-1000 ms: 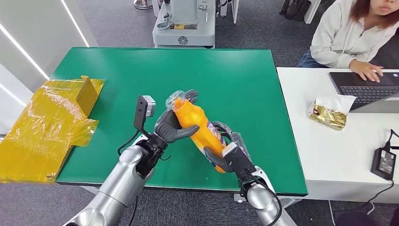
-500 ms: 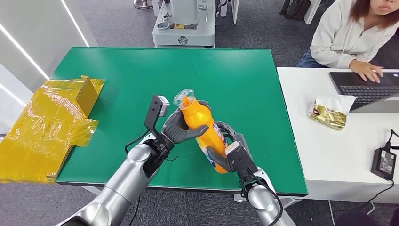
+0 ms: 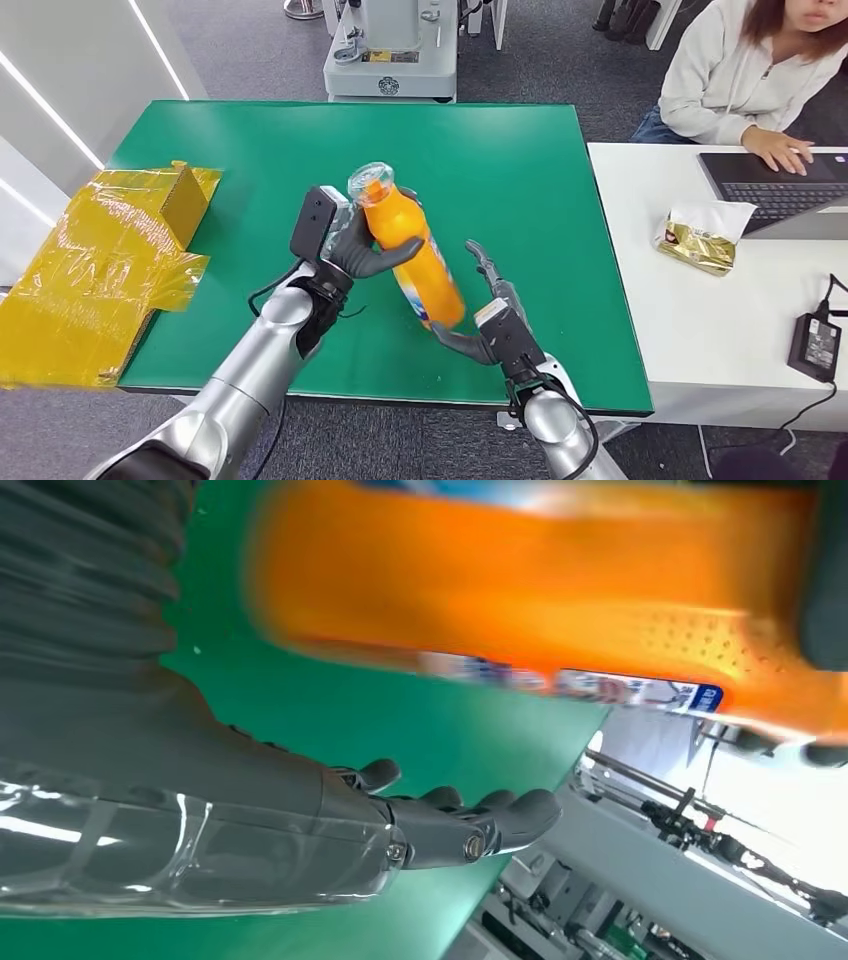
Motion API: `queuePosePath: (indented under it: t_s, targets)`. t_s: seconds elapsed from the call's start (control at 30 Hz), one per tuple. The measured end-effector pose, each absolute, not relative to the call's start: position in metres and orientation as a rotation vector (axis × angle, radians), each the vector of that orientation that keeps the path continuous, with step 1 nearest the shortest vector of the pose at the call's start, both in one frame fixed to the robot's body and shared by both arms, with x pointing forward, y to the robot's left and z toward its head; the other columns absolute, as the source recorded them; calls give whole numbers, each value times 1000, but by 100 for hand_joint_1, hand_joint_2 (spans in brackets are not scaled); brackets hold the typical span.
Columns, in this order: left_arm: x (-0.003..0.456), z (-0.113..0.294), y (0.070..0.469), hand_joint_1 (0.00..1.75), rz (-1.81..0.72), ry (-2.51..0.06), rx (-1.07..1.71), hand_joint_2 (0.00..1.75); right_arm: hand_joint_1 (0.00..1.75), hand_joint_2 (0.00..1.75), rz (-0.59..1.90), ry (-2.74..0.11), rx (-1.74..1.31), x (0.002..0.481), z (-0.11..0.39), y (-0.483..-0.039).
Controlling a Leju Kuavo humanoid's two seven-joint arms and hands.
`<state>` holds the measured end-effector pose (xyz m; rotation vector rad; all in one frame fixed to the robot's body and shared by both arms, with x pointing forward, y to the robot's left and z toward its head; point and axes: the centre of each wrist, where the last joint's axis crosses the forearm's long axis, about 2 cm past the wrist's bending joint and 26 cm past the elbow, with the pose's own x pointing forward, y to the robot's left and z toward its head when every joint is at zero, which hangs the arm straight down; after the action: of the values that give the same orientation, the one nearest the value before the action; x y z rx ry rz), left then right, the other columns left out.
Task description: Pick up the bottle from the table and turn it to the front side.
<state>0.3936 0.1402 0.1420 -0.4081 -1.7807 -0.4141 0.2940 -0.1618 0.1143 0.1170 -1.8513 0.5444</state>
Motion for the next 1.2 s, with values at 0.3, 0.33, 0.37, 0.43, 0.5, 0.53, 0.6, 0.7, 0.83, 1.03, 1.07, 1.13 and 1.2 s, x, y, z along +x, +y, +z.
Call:
queuePosePath:
  t_s: [0.3,0.33,0.37,0.43,0.5,0.53,0.6,0.7,0.83,1.03,1.07,1.13,1.2]
  targets:
    - [418,176,164,175,-652,-1998,6,175,0,175,541,-1869,132,289,122,-160]
    - [420,179,166,175,-691,-2027,99,175,0,175,541,-1870,133,289,123,-160]
    - [422,183,169,175,-746,-2059,219,175,0,175,543,-1872,134,289,123,-160]
    - [428,195,175,175,-908,-2101,533,175,0,175,549,-1876,136,288,124,-160]
    - [434,208,178,175,-1120,-2080,902,175,0,175,562,-1882,140,287,125,-160]
    - [436,211,180,175,-1223,-2041,1074,175,0,175,569,-1887,143,286,125,-159]
    - [440,211,185,175,-1398,-1913,1335,175,0,175,583,-1895,151,284,125,-159]
    - [442,192,206,175,-1577,-1662,1515,175,0,175,599,-1904,158,281,125,-158]
    - [437,160,246,175,-1685,-1399,1513,175,0,175,599,-1903,158,276,125,-158]
    - [426,130,296,175,-1764,-1139,1475,175,0,175,581,-1903,149,267,123,-162]
    - [425,126,302,175,-1777,-1089,1460,175,0,175,576,-1903,149,265,122,-163]
    - [420,118,316,175,-1802,-986,1426,175,0,175,566,-1899,149,260,119,-164]
    - [414,109,330,175,-1815,-875,1392,175,0,175,559,-1896,149,255,116,-166]
